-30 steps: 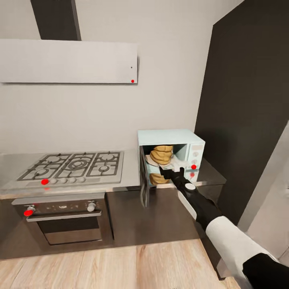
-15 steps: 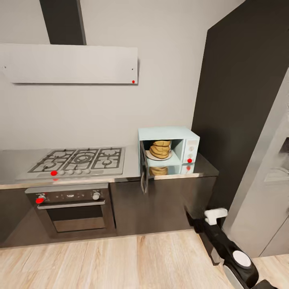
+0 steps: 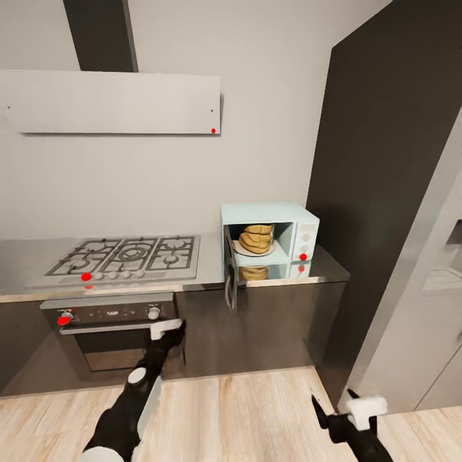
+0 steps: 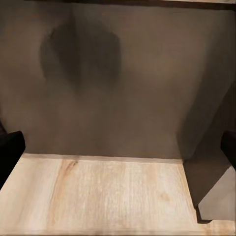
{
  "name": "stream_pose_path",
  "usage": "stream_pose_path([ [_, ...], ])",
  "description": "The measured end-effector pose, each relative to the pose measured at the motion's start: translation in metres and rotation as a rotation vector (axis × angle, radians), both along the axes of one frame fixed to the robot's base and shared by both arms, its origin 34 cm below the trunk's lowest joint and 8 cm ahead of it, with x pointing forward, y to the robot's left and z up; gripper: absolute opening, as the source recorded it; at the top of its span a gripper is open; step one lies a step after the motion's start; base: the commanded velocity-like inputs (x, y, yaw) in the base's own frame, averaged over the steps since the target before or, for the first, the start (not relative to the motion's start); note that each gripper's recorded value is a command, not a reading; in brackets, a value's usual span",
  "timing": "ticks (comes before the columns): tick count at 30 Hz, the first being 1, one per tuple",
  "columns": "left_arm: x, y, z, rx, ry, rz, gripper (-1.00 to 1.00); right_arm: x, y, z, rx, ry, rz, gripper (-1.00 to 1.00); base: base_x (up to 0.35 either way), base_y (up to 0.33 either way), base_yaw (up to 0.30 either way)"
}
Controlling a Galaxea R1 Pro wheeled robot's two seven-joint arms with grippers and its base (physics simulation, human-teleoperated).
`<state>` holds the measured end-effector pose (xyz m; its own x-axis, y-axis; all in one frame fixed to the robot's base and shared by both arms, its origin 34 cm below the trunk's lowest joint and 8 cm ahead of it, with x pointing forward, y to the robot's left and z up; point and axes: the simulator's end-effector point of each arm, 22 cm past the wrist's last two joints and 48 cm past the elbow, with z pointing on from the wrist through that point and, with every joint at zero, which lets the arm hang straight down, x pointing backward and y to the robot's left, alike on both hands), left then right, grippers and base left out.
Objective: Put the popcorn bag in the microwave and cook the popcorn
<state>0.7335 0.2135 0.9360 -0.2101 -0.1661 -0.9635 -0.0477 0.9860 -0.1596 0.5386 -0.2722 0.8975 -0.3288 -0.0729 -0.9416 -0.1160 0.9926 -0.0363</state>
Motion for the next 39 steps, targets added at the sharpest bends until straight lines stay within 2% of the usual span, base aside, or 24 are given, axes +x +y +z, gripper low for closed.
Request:
stream_pose_path([
  [1, 0.018, 0.000, 0.026, -0.001, -0.043, 0.001, 1.00, -0.009, 0.001, -0.001, -0.003, -0.016, 0.004, 1.00, 0.000, 0.000, 0.000],
  [3, 0.065, 0.000, 0.098, -0.005, -0.130, -0.003, 1.00, -0.023, 0.005, -0.004, -0.021, -0.042, 0.022, 1.00, 0.000, 0.000, -0.059],
  [5, 0.098, -0.006, 0.142, -0.011, -0.093, -0.029, 1.00, -0.029, 0.012, -0.005, -0.049, -0.056, 0.048, 1.00, 0.000, 0.000, -0.201],
  [6, 0.105, -0.012, 0.136, -0.014, -0.023, -0.049, 1.00, -0.031, 0.014, -0.005, -0.061, -0.060, 0.057, 1.00, 0.000, 0.000, -0.251],
  [9, 0.124, -0.033, 0.138, -0.018, 0.069, -0.094, 1.00, -0.035, 0.016, -0.006, -0.071, -0.060, 0.066, 1.00, 0.000, 0.000, -0.277],
  [12, 0.130, -0.044, 0.139, -0.026, 0.101, -0.110, 1.00, -0.037, 0.018, -0.009, -0.071, -0.054, 0.072, 1.00, 0.000, 0.000, -0.286],
  [16, 0.126, -0.047, 0.123, -0.047, 0.135, -0.111, 1.00, -0.044, 0.035, -0.014, -0.060, -0.043, 0.106, 1.00, 0.000, 0.000, -0.287],
  [21, 0.121, -0.047, 0.110, -0.047, 0.152, -0.108, 1.00, -0.046, 0.042, -0.015, -0.058, -0.041, 0.120, 1.00, 0.000, 0.000, -0.139],
  [27, 0.119, -0.047, 0.108, -0.049, 0.140, -0.103, 1.00, -0.054, 0.056, -0.022, -0.048, -0.024, 0.152, 1.00, 0.086, -0.075, -0.013],
  [34, 0.115, -0.047, 0.098, -0.050, 0.153, -0.102, 1.00, -0.055, 0.056, -0.028, -0.053, -0.012, 0.148, 1.00, 0.014, -0.012, -0.252],
  [39, 0.114, -0.048, 0.098, -0.050, 0.154, -0.104, 1.00, -0.055, 0.056, -0.027, -0.053, -0.014, 0.147, 1.00, 0.000, 0.000, -0.044],
])
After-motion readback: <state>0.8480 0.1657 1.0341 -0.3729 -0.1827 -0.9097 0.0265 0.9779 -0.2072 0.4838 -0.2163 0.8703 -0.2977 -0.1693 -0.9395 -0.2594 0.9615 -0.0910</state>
